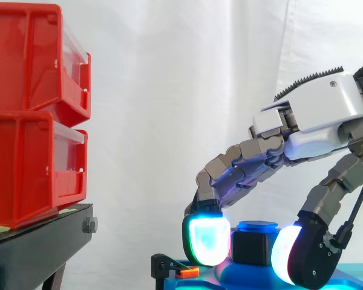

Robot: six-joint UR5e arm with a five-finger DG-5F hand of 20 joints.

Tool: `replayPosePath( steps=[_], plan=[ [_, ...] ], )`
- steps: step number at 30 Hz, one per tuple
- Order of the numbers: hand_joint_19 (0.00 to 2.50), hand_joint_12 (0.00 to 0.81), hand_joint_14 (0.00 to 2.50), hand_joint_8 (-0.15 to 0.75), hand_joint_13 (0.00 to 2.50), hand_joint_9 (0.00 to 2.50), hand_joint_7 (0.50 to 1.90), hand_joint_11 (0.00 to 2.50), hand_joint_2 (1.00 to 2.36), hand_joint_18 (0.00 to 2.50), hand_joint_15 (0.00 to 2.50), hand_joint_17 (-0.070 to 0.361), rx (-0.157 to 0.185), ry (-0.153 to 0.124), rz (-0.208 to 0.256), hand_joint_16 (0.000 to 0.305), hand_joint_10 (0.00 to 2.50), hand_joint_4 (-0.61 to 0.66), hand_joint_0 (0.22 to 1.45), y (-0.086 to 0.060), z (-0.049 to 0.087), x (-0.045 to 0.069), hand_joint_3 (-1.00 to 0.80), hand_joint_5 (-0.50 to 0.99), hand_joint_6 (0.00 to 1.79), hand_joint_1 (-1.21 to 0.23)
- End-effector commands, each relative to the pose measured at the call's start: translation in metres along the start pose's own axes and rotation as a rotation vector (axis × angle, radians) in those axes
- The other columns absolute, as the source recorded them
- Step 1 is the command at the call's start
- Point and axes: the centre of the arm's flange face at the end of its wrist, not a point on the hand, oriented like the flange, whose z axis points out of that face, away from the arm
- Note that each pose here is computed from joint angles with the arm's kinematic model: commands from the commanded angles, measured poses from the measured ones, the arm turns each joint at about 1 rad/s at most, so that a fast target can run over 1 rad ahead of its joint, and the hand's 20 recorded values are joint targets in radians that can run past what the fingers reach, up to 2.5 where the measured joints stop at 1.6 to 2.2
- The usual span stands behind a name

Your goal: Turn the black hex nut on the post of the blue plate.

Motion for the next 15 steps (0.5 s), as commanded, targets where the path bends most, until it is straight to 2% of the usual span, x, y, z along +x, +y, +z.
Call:
replayPosePath(
  steps=[1,15],
  plan=[
    [0.08,0.399,0.00,0.274,0.34,0.34,1.17,0.00,1.01,0.34,0.00,0.125,0.002,0.000,-0.004,0.056,0.00,0.23,0.63,-0.0016,-0.0001,0.0001,-0.42,-0.18,0.50,-0.80],
    [0.09,0.401,0.00,0.276,0.34,0.35,1.18,0.00,1.01,0.34,0.00,0.125,0.001,0.001,-0.005,0.056,0.00,0.23,0.63,-0.0024,-0.0001,0.0000,-0.42,-0.18,0.50,-0.80]
  ],
)
